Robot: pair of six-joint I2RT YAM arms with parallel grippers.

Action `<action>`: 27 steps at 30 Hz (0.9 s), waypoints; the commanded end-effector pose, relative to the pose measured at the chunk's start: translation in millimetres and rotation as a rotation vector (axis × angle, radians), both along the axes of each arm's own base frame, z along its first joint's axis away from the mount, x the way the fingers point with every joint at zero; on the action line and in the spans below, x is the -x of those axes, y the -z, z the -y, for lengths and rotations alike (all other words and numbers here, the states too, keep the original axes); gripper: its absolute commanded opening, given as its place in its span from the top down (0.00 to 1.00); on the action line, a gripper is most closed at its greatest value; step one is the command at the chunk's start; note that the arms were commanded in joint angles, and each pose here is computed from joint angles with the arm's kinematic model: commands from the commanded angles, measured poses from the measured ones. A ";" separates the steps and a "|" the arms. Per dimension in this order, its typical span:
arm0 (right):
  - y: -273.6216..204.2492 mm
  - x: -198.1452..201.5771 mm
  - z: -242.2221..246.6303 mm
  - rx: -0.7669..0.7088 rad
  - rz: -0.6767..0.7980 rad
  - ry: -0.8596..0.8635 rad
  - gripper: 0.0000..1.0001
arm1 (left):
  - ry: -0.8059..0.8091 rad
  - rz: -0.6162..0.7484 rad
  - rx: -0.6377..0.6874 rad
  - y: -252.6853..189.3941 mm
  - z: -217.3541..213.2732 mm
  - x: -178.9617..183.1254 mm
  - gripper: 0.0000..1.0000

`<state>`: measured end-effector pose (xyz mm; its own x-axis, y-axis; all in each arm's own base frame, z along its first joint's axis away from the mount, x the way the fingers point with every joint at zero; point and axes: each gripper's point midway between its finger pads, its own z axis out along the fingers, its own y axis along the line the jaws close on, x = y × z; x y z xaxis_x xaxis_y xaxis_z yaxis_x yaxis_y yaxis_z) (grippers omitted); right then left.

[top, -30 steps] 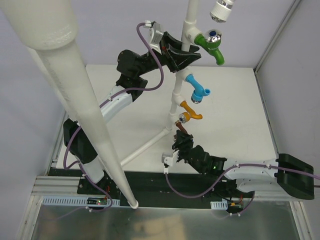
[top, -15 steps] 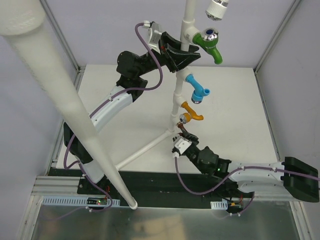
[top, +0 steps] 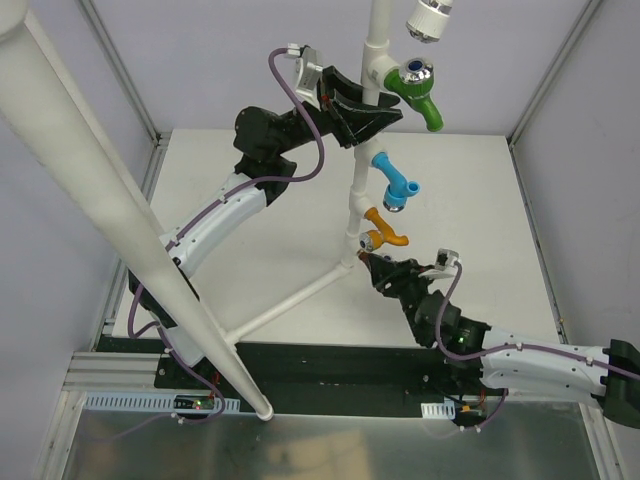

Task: Install the water faucets
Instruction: Screw the water faucet onto the adaptor.

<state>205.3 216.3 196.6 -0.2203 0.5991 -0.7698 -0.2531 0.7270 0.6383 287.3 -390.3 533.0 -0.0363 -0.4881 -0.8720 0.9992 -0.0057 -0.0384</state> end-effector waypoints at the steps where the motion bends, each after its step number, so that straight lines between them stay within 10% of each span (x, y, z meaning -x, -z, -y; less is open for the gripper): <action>1: 12.4 -3.9 20.7 -0.363 -0.180 0.169 1.00 | 0.078 0.130 0.030 -23.3 -20.1 38.3 1.00; 8: 46.2 -3.4 49.5 -0.475 -0.298 0.319 0.99 | 0.082 0.133 0.039 -26.5 -21.2 39.1 1.00; 17: 73.9 4.1 67.0 -0.430 -0.413 0.416 0.59 | 0.084 0.132 0.041 -26.1 -22.4 39.9 1.00; 27: 119.6 15.8 73.7 -0.388 -0.529 0.453 0.53 | 0.075 0.132 0.049 -26.9 -28.4 38.6 1.00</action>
